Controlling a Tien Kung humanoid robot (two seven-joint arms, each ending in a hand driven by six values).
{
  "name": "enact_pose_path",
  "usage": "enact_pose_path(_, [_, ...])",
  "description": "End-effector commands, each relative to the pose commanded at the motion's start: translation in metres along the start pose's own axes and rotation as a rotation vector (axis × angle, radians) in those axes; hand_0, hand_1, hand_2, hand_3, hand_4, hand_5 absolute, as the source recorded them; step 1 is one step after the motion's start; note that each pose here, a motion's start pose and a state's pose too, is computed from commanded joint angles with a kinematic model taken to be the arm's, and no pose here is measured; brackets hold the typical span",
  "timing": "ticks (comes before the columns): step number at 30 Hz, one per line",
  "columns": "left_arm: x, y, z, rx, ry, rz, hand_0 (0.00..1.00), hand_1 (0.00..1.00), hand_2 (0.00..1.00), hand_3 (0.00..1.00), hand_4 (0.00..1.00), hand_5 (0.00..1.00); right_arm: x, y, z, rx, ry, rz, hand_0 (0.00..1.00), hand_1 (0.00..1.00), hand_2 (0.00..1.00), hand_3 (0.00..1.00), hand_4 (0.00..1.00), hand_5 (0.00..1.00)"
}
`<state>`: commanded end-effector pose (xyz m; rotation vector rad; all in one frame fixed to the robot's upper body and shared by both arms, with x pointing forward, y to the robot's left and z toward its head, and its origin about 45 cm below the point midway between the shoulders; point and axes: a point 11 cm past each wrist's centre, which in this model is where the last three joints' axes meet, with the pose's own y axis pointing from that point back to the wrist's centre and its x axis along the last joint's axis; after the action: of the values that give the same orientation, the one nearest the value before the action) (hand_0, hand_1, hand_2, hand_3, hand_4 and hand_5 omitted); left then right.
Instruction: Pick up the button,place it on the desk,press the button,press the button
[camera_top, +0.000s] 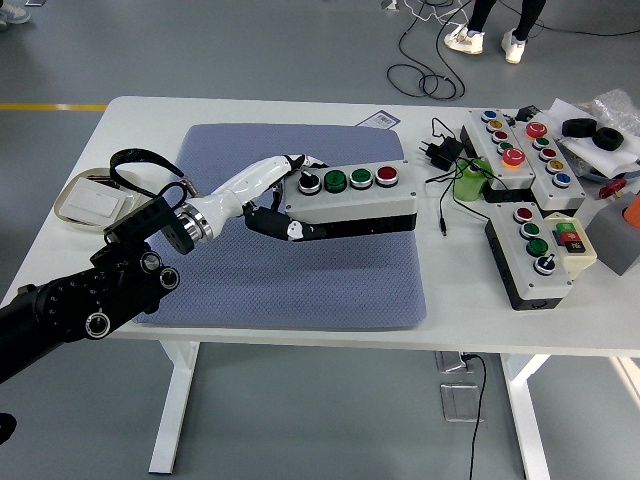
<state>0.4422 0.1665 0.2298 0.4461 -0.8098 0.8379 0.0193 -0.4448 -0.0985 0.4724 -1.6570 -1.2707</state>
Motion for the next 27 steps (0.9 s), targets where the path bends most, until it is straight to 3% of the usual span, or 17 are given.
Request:
enact_pose_path(5, [-0.008, 0.004, -0.009, 0.008, -0.064, -0.043, 0.125, 0.104, 0.11, 0.233, 0.166, 0.002, 0.0, 0.0, 0.0, 0.0, 0.001, 0.001, 0.641, 0.507, 0.547, 0.588, 0.241, 0.365])
enact_pose_path(17, [-0.014, 0.009, -0.043, 0.105, -0.11, -0.031, 0.137, 0.107, 0.111, 0.218, 0.175, 0.002, 0.0, 0.0, -0.001, 0.0, 0.007, 0.003, 0.642, 0.507, 0.547, 0.589, 0.241, 0.366])
enact_pose_path(27, [-0.018, 0.011, -0.049, 0.1, -0.168, -0.009, 0.141, 0.108, 0.114, 0.212, 0.18, 0.002, 0.001, 0.0, 0.001, -0.004, 0.013, 0.006, 0.642, 0.508, 0.547, 0.589, 0.241, 0.366])
